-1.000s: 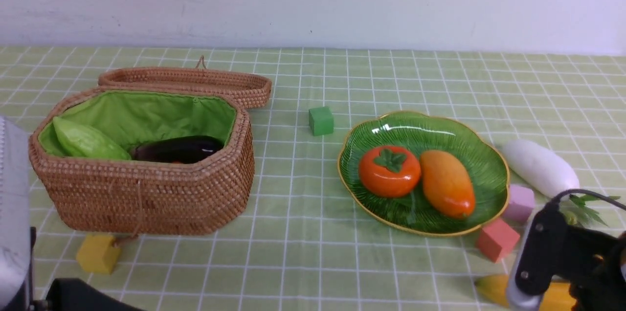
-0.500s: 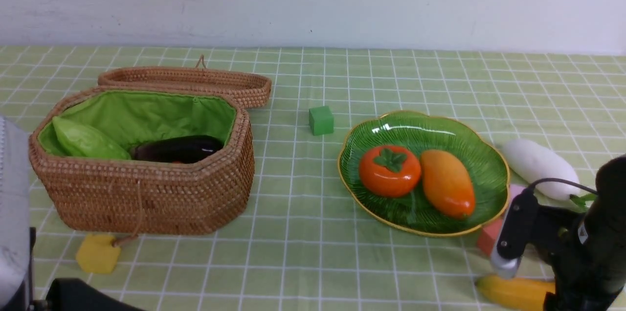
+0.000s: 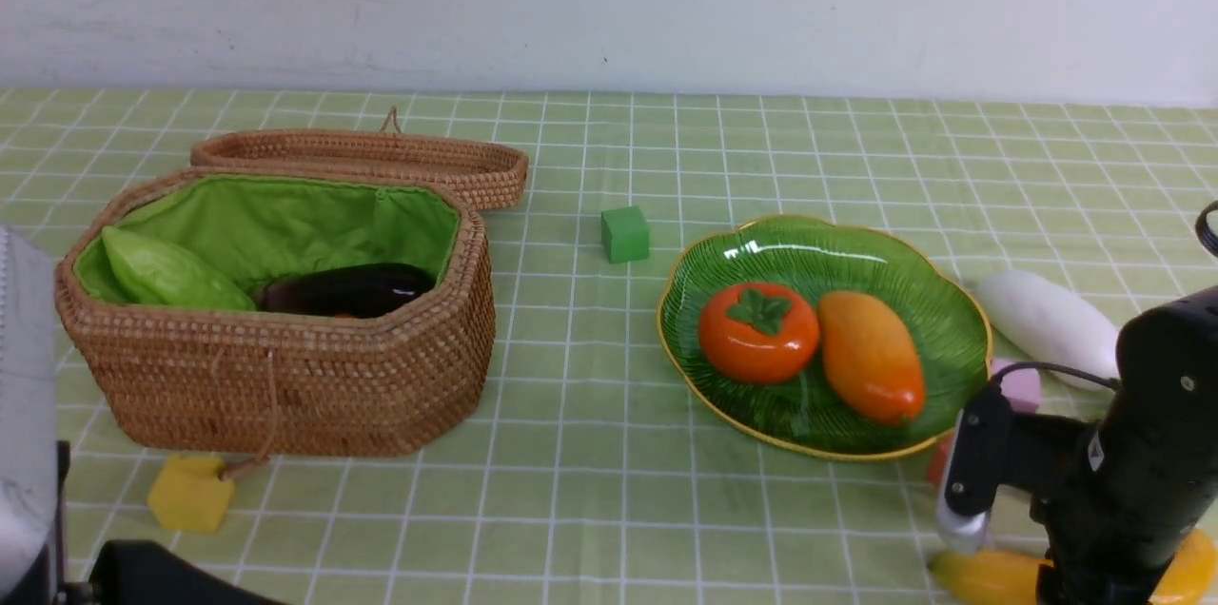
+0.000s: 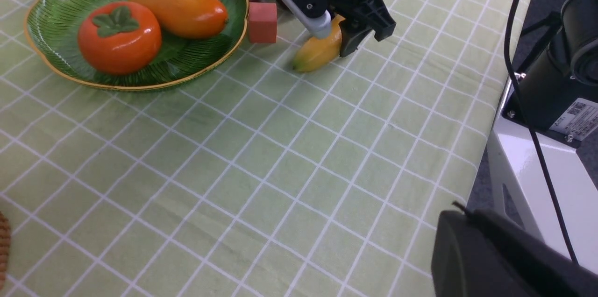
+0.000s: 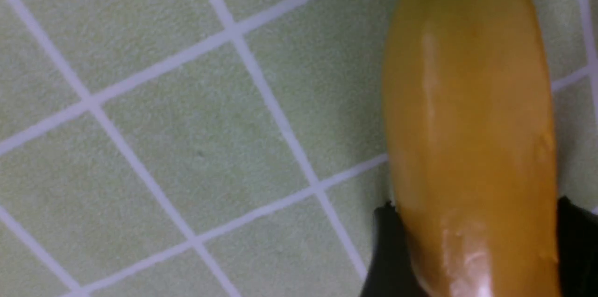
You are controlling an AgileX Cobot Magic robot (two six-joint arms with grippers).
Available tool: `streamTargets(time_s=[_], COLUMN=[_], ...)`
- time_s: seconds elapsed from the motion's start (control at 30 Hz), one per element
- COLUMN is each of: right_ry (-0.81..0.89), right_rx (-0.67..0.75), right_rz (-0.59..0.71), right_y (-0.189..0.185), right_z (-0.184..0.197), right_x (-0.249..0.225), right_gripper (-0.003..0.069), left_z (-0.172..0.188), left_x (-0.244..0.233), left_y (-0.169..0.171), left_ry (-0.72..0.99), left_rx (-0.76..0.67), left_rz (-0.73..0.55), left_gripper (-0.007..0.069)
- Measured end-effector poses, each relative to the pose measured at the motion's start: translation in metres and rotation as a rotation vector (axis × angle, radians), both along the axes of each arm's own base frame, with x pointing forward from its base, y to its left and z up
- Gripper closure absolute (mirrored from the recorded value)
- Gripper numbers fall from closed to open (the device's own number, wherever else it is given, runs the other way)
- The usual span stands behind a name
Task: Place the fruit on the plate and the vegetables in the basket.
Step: Use the right arm to grab a banana and put it into the right plate
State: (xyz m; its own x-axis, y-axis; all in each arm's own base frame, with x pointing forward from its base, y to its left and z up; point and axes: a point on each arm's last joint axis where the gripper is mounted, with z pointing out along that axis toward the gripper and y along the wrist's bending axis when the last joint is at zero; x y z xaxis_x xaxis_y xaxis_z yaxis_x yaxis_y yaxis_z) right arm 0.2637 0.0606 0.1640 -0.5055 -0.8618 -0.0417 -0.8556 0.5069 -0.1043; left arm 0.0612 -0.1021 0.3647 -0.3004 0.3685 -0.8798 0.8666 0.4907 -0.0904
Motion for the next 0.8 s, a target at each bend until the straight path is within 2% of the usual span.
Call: streamTargets(time_s=[0.07,0.13,0.5,0.7,0.8], right_ry=[-0.001,0.012,0.099,0.180,0.089], right_rx=[0.003,0.009,0.008,0.133,0.296], right_rz=[-0.002,-0.011,-0.034,-0.185,-0.325], right_y=[0.000,0.001,-0.001,0.007,0.018], right_z=[0.000,0.000,0.011,0.065,0.114], right_x=[0.000,-0.001,-0.014,-0.033,-0.031], right_gripper=[0.0281,0.0343,0.0344,0.0344,0.0344], left_z=[0.000,0.000,0.000,0.000,0.005], left_x=[0.000,0.000,0.000,0.001,0.005], left_y=[0.000,0.000,0.000,0.000,0.000], left_ry=[0.000,0.000,-0.002,-0.012,-0.074], left_rx=[0.000,0.000,0.002,-0.001,-0.027], left_rz=[0.000,0.000,-0.001,0.002,0.027], left_gripper=[0.0636,0.0636,0.0635,0.0634,0.0634])
